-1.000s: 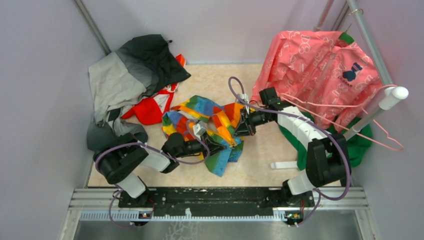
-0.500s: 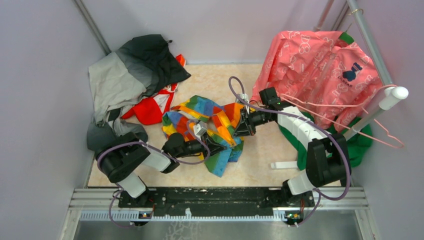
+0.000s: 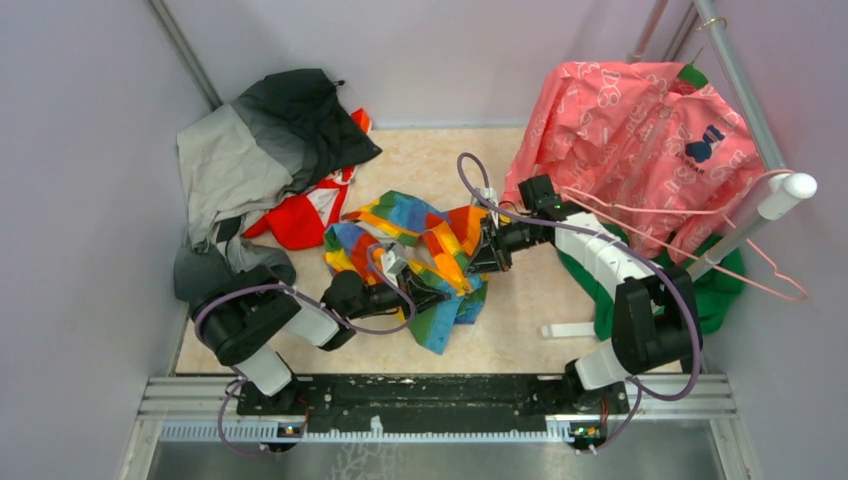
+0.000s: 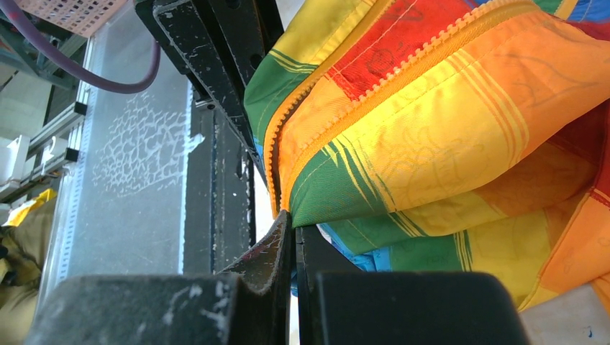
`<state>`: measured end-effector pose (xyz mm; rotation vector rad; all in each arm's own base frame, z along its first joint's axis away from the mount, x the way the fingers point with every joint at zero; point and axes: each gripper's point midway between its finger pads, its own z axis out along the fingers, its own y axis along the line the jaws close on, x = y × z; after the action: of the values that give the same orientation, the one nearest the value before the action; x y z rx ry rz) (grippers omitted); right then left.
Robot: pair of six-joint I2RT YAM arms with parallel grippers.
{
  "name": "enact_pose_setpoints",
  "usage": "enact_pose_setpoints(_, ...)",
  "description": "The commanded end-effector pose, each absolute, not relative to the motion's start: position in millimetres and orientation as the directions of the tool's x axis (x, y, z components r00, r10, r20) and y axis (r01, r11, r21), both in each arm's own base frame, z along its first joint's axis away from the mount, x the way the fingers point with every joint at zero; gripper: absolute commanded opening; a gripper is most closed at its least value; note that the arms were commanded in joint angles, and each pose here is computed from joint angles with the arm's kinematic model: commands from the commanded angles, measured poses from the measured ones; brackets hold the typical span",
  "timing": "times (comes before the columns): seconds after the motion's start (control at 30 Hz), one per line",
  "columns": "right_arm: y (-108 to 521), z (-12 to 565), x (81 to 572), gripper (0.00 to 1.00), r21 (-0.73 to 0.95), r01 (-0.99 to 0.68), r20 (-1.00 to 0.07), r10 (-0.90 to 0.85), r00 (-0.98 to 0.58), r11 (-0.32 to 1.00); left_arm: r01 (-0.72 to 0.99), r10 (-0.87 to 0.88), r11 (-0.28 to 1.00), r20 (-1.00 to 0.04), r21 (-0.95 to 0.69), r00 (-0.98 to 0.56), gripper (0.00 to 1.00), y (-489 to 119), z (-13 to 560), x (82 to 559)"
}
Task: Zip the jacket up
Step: Insert the zipper into the jacket.
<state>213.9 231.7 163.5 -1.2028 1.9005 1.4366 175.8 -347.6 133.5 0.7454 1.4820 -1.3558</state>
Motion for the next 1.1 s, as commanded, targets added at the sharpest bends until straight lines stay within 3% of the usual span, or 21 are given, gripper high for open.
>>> enact_pose_setpoints(0.0, 237.3, 183.2, 209.8, 0.0, 0.479, -0.878, -0.829, -0.327, -0.453, 0.001, 0.919, -0.221, 0.174, -0.923, -0.355, -0.315, 0.0, -348.0, 152.1, 175.3)
enact_pose_setpoints(1.07, 237.6, 183.5, 209.0, 0.0, 0.485, -0.874, -0.828, -0.326, -0.457, -0.006, 0.918, -0.184, 0.128, -0.919, -0.375, -0.35, 0.0, -357.6, 145.8, 172.0)
